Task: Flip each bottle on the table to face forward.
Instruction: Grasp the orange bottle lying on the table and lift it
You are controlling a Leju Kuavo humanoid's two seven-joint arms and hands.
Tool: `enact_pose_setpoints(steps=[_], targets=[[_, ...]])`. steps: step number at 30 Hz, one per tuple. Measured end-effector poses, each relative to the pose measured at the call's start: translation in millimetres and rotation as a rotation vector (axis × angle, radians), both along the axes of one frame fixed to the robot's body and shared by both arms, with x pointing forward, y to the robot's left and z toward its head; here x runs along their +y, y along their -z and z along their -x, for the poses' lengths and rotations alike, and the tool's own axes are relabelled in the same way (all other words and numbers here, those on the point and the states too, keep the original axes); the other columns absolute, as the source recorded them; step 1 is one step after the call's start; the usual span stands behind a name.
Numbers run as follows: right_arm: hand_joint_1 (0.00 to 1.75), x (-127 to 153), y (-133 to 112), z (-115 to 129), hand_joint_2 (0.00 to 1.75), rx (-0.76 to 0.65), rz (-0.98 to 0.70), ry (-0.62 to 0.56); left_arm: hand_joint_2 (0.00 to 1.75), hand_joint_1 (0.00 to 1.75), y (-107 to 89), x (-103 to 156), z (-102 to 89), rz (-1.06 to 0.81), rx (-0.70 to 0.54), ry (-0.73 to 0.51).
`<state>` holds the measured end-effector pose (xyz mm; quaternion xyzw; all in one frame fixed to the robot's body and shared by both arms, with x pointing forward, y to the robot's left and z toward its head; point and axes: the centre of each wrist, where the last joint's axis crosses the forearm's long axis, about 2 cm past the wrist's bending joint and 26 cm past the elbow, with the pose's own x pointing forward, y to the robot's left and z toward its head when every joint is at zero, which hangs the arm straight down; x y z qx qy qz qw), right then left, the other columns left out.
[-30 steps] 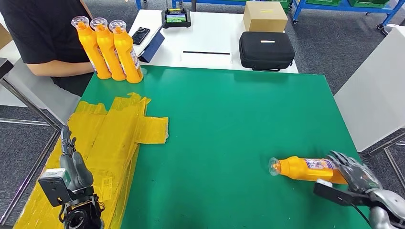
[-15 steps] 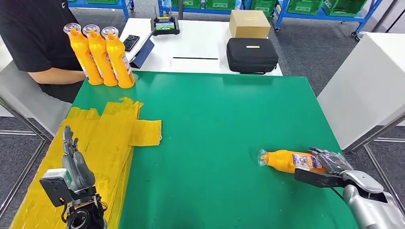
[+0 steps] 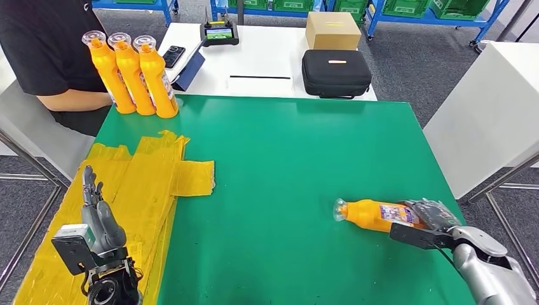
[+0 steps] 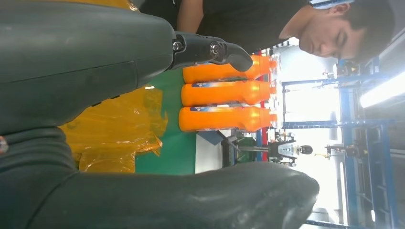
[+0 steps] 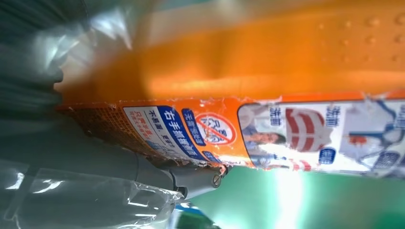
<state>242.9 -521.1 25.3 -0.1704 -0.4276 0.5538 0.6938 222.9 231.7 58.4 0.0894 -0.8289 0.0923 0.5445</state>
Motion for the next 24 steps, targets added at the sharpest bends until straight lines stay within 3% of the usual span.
enact_pose_setpoints(steps=[8,18,24], targets=[[1.75,45.9,4.0,-19.1,1.75,-0.145,-0.203,-0.038,0.0,0.0,-0.1,-0.4,-0.2,-0.009,0.001,0.023],[1.75,59.3,4.4,-22.4,1.75,-0.171,-0.237,-0.053,0.0,0.0,-0.1,-0.3,-0.2,-0.008,0.001,0.027],[1.75,81.9,-3.2,-30.5,1.75,-0.272,-0.437,-0.026,0.0,0.0,-0.9,-0.9,-1.4,-0.006,0.006,0.054]])
